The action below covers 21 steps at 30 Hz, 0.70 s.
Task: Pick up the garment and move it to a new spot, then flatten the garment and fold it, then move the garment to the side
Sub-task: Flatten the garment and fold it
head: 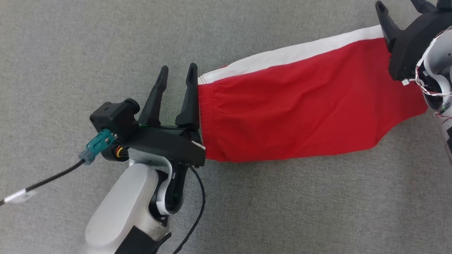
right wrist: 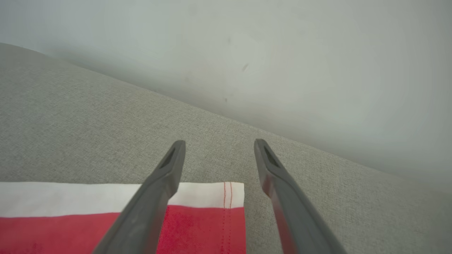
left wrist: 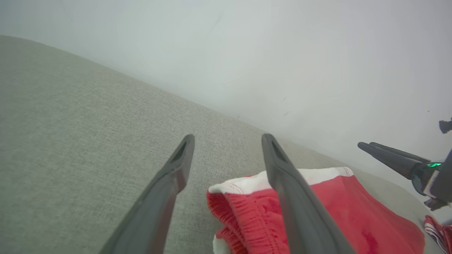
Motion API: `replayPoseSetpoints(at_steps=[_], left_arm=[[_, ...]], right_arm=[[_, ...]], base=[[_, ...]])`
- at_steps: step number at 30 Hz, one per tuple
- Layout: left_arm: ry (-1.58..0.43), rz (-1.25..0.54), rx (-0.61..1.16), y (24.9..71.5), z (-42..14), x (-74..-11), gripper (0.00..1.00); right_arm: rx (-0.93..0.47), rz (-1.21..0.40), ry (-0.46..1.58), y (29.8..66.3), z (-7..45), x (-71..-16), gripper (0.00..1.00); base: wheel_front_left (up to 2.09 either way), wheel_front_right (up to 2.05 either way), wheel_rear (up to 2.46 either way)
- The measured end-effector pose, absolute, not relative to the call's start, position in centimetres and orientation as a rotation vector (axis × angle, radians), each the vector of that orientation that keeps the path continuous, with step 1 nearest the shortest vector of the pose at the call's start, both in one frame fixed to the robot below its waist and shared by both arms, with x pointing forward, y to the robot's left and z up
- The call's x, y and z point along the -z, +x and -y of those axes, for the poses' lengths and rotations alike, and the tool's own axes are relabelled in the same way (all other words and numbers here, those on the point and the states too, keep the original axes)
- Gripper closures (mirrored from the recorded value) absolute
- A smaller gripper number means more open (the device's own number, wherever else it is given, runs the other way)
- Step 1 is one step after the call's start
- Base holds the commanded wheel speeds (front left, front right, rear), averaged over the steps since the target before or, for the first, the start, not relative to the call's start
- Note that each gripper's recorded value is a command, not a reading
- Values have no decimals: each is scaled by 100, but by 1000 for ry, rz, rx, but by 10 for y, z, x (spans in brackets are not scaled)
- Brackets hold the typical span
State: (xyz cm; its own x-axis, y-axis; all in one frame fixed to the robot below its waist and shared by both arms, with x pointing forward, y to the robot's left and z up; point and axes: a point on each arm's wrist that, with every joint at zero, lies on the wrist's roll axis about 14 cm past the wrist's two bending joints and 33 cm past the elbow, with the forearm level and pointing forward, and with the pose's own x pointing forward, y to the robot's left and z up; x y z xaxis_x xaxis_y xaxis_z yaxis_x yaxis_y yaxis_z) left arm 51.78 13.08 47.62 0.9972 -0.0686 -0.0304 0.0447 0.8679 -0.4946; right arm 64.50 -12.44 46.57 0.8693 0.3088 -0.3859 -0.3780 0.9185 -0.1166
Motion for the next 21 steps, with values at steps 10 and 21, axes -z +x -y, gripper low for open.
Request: replayPoseSetpoints(at_steps=[10, 21], left_arm=[[-244, 50, 61, 469, -163, -500, 0], [-248, 7, -29, 420, -184, -485, 0]], right_arm=[[-282, -673, -141, 604, 166, -459, 0], [-221, -817, -93, 576, 176, -423, 0]], base=[[0, 0, 0], [0, 0, 0]])
